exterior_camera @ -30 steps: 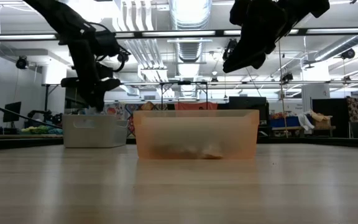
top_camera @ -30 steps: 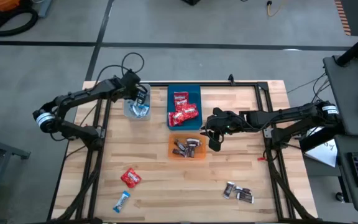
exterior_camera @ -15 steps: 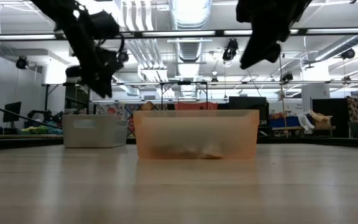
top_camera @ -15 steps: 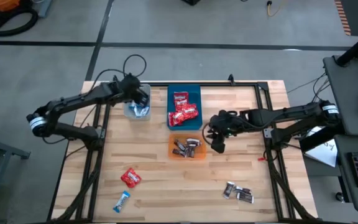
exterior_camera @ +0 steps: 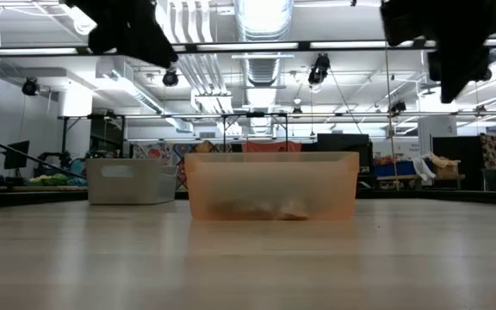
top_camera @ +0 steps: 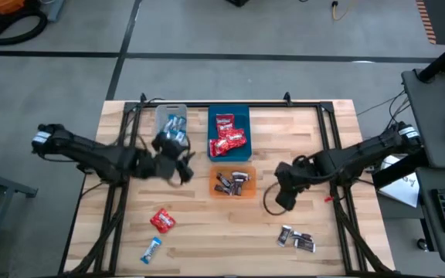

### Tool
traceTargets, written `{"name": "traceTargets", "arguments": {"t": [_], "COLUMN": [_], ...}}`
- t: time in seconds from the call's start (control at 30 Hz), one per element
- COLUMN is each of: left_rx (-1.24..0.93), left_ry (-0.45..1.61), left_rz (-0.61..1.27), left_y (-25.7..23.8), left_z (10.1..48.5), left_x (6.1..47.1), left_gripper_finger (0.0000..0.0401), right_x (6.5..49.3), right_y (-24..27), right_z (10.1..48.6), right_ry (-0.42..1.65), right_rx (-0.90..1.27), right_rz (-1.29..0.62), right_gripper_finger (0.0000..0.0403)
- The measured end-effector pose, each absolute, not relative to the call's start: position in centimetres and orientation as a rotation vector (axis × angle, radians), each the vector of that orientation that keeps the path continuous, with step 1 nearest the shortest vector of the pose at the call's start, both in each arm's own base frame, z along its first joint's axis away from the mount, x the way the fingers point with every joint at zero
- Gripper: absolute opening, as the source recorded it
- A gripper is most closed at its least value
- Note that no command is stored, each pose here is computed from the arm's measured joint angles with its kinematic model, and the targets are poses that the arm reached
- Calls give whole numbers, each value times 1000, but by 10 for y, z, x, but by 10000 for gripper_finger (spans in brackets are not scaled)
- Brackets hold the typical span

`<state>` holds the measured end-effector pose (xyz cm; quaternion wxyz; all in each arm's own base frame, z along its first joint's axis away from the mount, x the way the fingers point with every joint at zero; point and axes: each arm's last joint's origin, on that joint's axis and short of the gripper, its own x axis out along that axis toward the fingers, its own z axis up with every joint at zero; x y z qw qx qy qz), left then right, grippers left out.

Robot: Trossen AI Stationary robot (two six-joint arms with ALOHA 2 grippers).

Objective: Sort candy
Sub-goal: Put the brown chocolate bar into the orange bin

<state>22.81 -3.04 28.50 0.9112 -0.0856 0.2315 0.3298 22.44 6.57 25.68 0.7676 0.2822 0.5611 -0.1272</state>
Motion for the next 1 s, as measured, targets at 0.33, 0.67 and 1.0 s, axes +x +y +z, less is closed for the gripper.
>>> {"name": "traceTargets", "arguments": {"t": [0.33, 0.67, 1.0], "left_rx": [-89, -127, -120], "left_ry": [393, 395, 395], "left_rz": [642, 651, 639], "left_y": [-101, -110, -113], "left_z": [261, 246, 246], "left_x": [233, 244, 245], "left_gripper_finger": [115, 115, 115], "right_x": [203, 209, 243], "right_y": [124, 175, 220], "right_z": [249, 211, 184], "right_ry": [1298, 1361, 1427], "right_rx": [295, 82, -29], "right_rz": [-2, 83, 108], "right_gripper_finger": [86, 133, 167]}}
